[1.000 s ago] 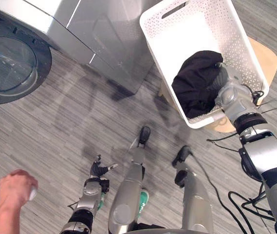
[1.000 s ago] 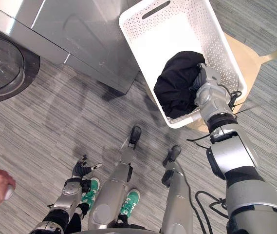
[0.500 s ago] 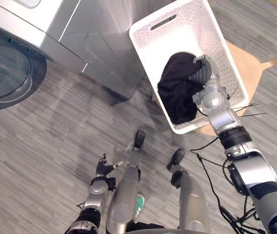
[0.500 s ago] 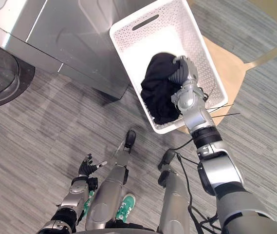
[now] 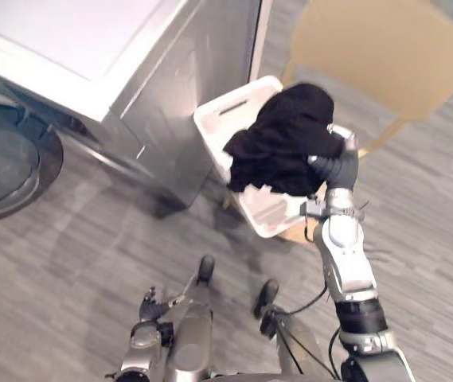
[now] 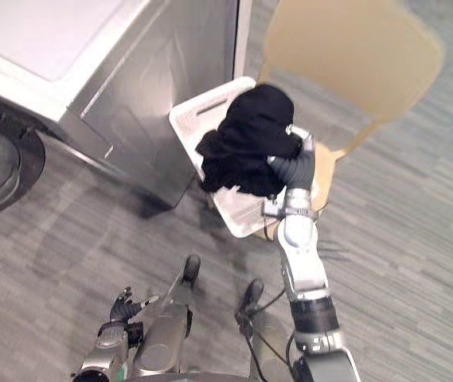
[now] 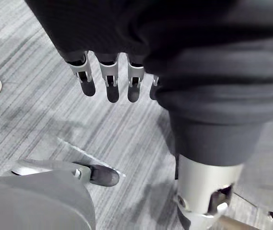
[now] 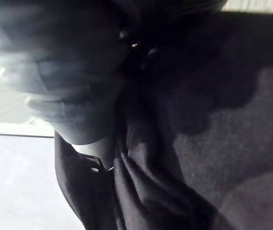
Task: Pick up the laundry basket with both hands and put the clothes into the washing machine.
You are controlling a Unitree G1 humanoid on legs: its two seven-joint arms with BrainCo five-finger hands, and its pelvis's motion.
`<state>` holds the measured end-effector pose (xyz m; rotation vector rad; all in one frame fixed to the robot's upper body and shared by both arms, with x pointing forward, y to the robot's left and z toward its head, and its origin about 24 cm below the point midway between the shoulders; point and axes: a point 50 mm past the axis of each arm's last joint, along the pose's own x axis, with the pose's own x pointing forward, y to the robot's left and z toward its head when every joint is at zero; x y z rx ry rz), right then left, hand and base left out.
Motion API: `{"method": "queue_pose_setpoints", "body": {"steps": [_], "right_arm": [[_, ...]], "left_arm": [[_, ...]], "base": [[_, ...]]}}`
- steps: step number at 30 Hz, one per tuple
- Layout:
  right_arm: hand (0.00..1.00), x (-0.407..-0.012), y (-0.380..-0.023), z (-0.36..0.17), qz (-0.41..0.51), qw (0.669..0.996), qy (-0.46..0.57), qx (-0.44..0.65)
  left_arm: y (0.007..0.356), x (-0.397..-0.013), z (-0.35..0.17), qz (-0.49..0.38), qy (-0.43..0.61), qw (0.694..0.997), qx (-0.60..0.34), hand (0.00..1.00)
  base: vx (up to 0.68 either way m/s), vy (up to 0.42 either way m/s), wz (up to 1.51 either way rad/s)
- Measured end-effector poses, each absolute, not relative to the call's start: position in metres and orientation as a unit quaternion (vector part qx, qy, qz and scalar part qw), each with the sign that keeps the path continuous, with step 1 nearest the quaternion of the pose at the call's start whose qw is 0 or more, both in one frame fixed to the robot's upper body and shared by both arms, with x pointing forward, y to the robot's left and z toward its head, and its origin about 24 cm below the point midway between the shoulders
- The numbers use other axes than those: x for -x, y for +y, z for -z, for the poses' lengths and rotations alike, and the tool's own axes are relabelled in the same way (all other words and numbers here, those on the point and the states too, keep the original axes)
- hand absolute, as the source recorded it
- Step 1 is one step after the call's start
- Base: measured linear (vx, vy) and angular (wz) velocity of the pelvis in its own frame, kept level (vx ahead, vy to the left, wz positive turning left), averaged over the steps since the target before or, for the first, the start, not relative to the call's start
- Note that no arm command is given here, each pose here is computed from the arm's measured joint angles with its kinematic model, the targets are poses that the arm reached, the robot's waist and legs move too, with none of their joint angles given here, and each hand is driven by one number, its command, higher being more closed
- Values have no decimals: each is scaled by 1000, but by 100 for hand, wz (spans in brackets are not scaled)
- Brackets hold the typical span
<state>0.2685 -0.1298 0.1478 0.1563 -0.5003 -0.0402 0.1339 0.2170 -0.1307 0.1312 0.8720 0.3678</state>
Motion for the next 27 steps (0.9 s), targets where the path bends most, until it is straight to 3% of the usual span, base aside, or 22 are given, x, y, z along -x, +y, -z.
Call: {"method": "queue_pose_setpoints", "body": {"steps": [6, 11, 15, 19, 27], "right_arm": [[100, -262, -133, -148, 13, 963, -257, -74], [100, -244, -126, -151, 7, 959, -273, -81], [100, -241, -119, -160, -8, 952, -295, -76], [100, -240, -122, -154, -17, 957, -284, -51], [100, -263, -109, -123, -106, 972, -210, 26]], "left_arm": [[222, -141, 126, -196, 404, 892, -48, 0], [228, -153, 111, -213, 355, 909, -37, 0], [214, -153, 100, -227, 322, 919, -10, 0], [184, -154, 88, -194, 290, 936, 29, 0], [184, -196, 31, -128, 142, 981, -27, 0]], "base": [[-70, 36, -43], [-96, -125, 69], [-271, -184, 24], [-354, -175, 79], [-197, 10, 58]]}}
